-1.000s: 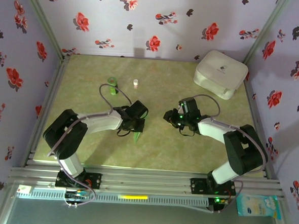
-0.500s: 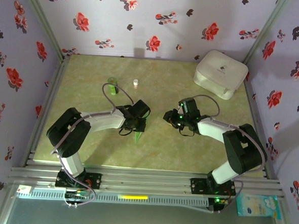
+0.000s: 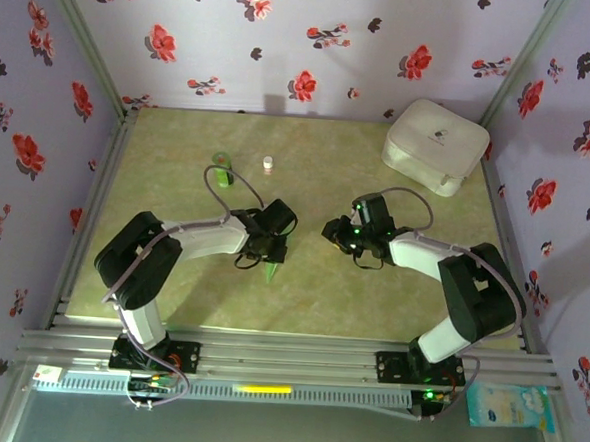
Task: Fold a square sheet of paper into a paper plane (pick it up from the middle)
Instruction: Move a paper plane to the center of the table.
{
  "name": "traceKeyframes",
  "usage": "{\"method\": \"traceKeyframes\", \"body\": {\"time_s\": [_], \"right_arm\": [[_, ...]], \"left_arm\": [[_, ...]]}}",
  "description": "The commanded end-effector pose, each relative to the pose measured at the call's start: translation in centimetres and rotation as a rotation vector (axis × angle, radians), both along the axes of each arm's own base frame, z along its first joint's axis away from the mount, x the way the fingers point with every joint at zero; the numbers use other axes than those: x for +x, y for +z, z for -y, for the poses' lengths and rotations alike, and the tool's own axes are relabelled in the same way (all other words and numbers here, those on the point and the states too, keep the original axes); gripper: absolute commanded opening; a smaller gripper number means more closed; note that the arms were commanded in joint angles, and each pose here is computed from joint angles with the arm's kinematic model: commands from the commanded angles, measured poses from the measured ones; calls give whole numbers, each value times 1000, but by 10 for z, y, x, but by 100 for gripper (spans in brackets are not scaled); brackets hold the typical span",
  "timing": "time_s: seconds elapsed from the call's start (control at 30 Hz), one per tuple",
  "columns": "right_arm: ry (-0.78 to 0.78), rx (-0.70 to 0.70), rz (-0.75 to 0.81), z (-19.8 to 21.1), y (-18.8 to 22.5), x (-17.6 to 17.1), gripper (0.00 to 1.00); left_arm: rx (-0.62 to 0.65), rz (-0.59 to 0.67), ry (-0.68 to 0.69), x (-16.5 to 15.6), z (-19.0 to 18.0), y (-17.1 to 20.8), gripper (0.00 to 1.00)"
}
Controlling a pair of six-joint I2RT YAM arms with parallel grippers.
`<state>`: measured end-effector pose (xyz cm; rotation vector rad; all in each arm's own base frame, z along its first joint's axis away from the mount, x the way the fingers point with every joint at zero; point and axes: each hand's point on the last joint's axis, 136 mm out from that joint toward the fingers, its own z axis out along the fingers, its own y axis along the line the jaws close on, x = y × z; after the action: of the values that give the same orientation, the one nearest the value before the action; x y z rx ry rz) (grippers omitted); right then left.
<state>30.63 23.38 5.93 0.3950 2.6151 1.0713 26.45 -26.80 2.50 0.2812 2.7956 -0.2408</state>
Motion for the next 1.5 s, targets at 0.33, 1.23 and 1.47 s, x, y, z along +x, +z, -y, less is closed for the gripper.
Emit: {"method": "traceKeyframes", "body": {"time_s": [0.33, 1.23, 1.47], "right_arm": [[3, 6, -1, -5, 1, 3, 30], [-20, -98, 72, 30, 12, -5, 32], [-23, -97, 79, 39, 14, -8, 32]], "left_arm": [[104, -13, -13, -4, 3, -11, 16], [203, -47, 221, -20, -3, -30, 39], [240, -4, 253, -16, -6, -16, 40]]}}
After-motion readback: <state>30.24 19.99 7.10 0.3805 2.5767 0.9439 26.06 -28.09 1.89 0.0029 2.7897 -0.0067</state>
